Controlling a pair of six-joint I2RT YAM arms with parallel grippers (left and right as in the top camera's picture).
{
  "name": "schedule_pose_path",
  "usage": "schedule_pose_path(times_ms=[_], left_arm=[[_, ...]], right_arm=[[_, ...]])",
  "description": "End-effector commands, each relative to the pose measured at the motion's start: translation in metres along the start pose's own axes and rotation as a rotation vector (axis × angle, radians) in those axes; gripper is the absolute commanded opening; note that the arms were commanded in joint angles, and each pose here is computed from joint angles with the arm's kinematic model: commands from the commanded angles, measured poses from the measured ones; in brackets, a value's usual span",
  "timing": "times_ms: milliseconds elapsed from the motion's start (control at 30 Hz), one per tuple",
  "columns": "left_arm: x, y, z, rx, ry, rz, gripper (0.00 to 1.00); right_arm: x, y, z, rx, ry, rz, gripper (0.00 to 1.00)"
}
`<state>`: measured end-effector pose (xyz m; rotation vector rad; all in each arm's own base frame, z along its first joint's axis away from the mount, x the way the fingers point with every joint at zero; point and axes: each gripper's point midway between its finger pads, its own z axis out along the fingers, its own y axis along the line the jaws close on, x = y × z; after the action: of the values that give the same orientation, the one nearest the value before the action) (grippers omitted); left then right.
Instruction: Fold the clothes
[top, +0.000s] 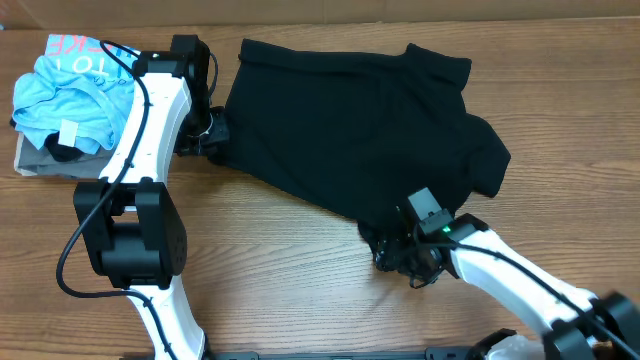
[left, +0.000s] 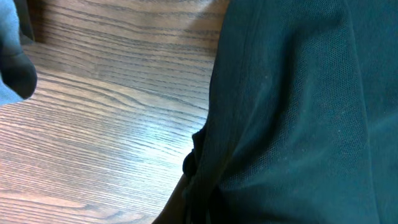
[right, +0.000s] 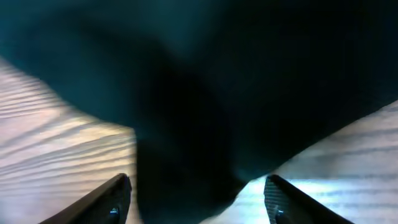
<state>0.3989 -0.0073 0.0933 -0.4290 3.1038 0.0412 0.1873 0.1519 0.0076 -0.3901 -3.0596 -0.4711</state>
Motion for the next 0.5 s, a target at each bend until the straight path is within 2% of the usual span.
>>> schedule_pose_path(times_ms=[0,100,267,367,467], left_arm=[[-0.006,0.004,-0.007,-0.007,-0.025,0.021,0.04],[-0.005,0.005,-0.007,-0.009,-0.018,0.029,0.04],[-0.004,0.006,-0.007,-0.013,-0.013,0.029,0.04],[-0.003,0.012,-0.009,-0.044,-0.011,0.029,0.04],[-0.002,0.022,-0.016,-0.083,-0.008,0.025,0.04]], right_arm=[[0.006,-0.009,0.011,0.037,0.038,0.025,0.60],[0.005,-0.016,0.010,0.075,0.022,0.080,0.44],[0.000,-0.023,0.007,0.101,-0.008,0.118,0.27],[-0.001,-0.027,0.004,0.113,-0.008,0.131,0.06],[-0.001,-0.032,-0.005,0.118,-0.008,0.162,0.04]])
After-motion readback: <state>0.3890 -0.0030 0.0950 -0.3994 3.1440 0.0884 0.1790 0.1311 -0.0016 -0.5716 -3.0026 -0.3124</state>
